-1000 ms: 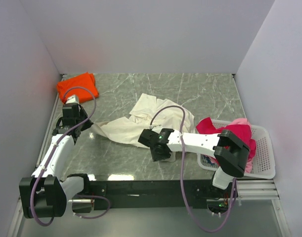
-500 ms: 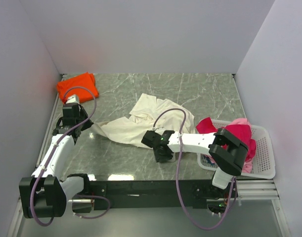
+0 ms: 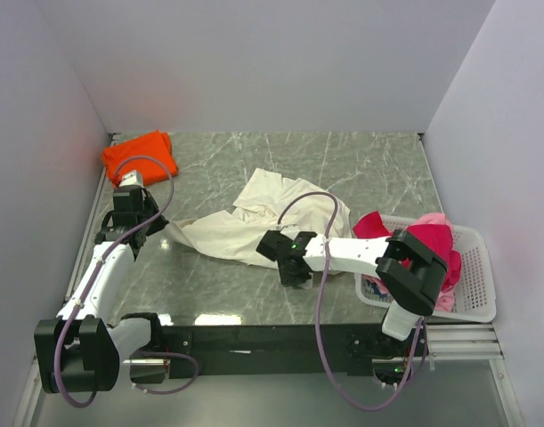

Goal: Fold and stack the t-shirts
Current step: Flatten the tshirt out

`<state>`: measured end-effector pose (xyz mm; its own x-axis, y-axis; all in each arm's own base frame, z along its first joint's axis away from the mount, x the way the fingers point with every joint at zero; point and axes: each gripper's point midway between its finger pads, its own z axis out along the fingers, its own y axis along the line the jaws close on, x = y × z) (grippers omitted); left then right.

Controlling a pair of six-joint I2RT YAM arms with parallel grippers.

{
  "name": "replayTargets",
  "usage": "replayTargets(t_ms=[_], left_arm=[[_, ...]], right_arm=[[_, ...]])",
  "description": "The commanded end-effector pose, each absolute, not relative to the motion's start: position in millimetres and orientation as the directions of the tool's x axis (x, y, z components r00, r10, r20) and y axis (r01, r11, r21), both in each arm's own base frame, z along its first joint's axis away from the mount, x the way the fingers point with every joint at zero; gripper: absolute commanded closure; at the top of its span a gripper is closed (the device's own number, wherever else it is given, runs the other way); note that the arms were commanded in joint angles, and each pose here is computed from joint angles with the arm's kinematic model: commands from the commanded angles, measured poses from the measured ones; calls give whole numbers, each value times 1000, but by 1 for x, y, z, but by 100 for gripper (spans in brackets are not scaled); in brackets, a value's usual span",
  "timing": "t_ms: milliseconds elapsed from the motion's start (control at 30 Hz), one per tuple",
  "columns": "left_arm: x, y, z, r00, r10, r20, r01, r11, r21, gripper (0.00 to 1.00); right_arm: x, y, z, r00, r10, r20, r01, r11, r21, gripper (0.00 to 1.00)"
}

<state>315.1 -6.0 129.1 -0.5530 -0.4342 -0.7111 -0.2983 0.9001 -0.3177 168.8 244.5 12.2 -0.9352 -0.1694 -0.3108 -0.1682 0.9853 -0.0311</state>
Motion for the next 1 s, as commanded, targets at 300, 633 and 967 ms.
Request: replayTargets(t_ms=[300, 633, 967], left_arm=[[322, -9, 137, -538, -411, -736, -259, 911, -320, 99], [323, -9, 135, -544, -411, -731, -260, 912, -319, 99], [322, -9, 133, -550, -412, -727, -263, 911, -318, 99]], right_arm=[[165, 211, 31, -937, -53, -346, -39, 998, -47, 100], [142, 197, 79, -938, -66, -340, -86, 995, 43, 100], [130, 182, 112, -930, 30, -367, -16, 992, 122, 100]])
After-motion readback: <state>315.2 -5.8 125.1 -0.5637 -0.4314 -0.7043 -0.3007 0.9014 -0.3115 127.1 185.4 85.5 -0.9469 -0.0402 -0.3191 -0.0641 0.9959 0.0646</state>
